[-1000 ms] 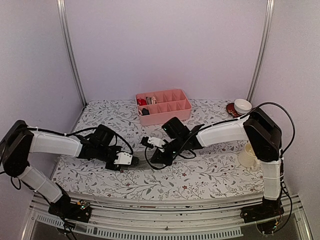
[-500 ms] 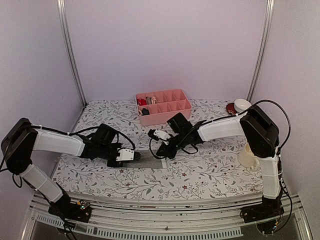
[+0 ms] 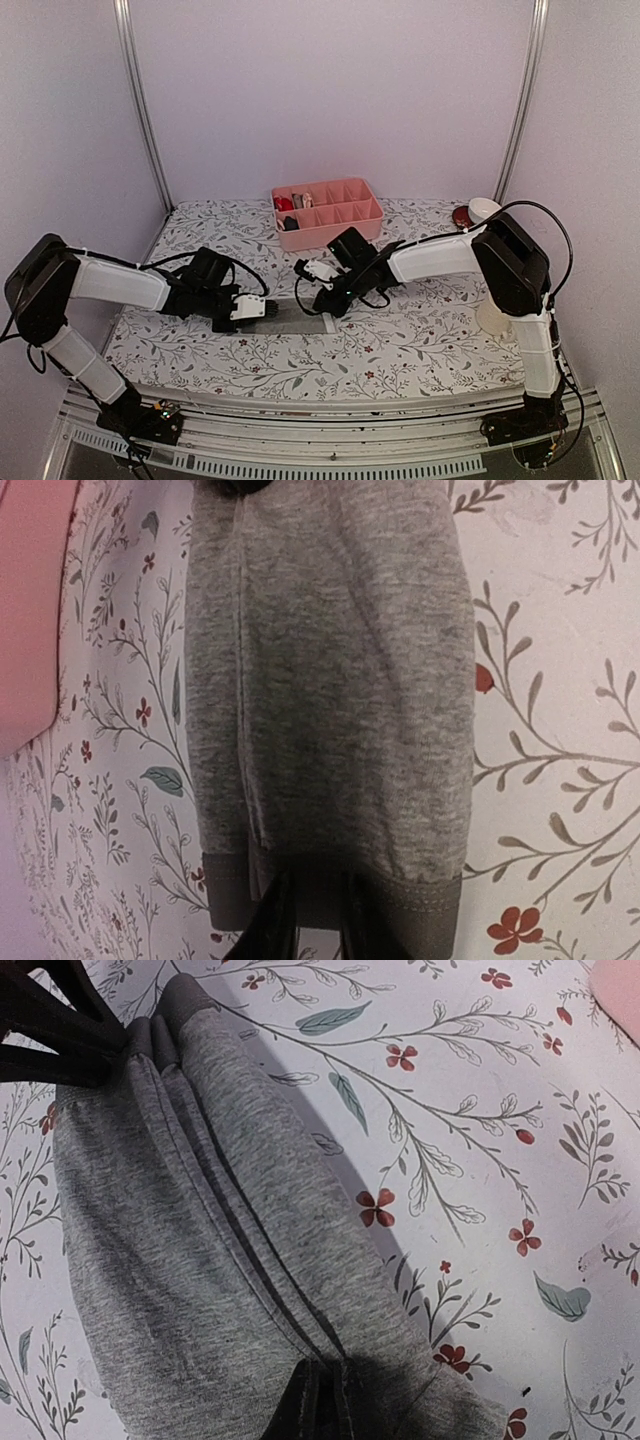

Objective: Roll the underwear
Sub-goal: Rotate the underwear at the center of the board.

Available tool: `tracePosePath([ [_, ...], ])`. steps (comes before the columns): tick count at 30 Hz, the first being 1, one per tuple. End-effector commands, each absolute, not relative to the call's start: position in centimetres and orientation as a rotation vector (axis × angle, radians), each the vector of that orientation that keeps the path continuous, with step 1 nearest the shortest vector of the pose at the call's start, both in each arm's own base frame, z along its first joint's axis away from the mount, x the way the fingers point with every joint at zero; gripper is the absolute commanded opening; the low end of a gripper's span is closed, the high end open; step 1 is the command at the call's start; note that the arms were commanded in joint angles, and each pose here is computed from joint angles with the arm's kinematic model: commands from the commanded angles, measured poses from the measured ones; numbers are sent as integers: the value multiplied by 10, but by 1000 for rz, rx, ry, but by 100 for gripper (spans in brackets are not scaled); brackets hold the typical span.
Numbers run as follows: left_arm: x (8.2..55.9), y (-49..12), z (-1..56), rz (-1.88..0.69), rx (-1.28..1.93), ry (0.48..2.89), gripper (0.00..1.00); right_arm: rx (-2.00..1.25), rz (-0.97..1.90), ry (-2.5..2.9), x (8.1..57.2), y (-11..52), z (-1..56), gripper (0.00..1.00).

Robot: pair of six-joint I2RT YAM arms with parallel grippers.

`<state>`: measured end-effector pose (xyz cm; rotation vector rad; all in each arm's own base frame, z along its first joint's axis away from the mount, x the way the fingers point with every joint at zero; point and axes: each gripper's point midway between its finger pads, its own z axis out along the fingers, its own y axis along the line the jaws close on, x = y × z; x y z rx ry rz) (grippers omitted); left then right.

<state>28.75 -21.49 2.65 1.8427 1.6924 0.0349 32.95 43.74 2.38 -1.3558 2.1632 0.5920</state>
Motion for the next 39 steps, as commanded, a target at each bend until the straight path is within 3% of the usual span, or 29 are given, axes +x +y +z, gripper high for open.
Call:
tracePosePath([
  [1,285,-204,15,30,1837,1755,20,-1345,541,2257,328,425,8,8],
  [10,294,-202,24,47,1768,1758,41,-1288,508,2194,329,415,51,18],
  [15,298,-202,34,68,1718,1741,55,-1277,539,2144,326,415,71,29],
  [17,301,-201,41,84,1682,1727,66,-1276,566,2119,323,416,79,33],
  [20,312,-198,53,144,1594,1703,96,-1252,535,2100,326,412,87,42],
  [21,317,-196,58,169,1561,1697,98,-1237,504,2100,329,409,87,46],
  [28,343,-178,84,302,1362,1670,99,-1112,314,2140,355,381,80,74],
  [29,346,-175,88,325,1335,1663,98,-1096,282,2147,359,376,79,81],
  [30,349,-172,92,347,1309,1658,99,-1080,249,2154,362,372,77,97],
  [39,354,-166,99,370,1249,1646,99,-999,36,2203,385,342,62,99],
])
